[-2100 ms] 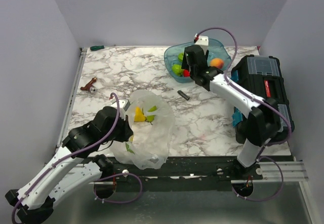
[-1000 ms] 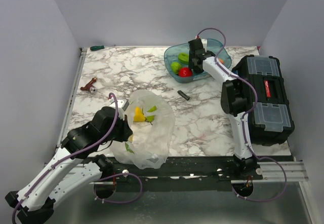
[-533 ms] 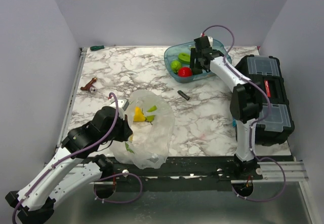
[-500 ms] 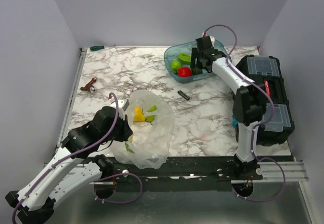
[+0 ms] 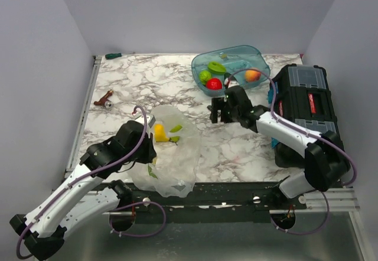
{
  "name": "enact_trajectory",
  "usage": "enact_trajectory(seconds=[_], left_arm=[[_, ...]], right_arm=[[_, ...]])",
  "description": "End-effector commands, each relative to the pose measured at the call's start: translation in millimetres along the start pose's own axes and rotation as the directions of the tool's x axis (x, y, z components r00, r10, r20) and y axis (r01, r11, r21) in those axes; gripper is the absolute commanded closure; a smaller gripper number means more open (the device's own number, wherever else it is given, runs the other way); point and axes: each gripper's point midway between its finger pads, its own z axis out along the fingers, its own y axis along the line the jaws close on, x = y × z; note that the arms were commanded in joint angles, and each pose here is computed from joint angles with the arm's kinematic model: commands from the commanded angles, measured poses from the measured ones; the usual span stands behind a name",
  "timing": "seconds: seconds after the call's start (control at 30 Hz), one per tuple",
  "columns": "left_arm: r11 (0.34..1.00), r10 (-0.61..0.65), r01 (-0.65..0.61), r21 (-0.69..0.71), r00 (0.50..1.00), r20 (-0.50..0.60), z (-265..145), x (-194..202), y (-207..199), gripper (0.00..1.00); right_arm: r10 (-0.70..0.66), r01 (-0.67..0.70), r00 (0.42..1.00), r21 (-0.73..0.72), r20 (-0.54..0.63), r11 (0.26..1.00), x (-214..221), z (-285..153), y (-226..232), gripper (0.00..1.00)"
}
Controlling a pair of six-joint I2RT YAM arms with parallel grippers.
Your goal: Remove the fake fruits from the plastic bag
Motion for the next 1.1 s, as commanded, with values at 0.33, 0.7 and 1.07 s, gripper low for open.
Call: enact_trajectory(seconds=[0.33, 0.7, 1.07], left_arm=[[1.0, -0.015, 0.015, -0.022, 1.0, 0.013, 4.1, -2.9, 3.3, 1.0], [1.0, -0.006, 0.006, 0.014, 1.0, 0.021, 1.0, -3.1, -2.0, 1.0], [1.0, -0.002, 0.002, 0.03, 1.0, 0.026, -0.4, -3.4, -4.2, 1.0]], right_arm=[[0.001, 0.066, 0.99, -0.483, 0.138, 0.873, 51.4, -118.8, 91.2, 0.16], [-0.071, 0.233, 0.967, -0.745, 0.243, 0.625, 47.1, -176.3, 184.0, 0.28], [-0.216, 0.337, 0.941, -0.679, 0.259, 0.653, 82.8, -118.0, 243.0, 0.38]])
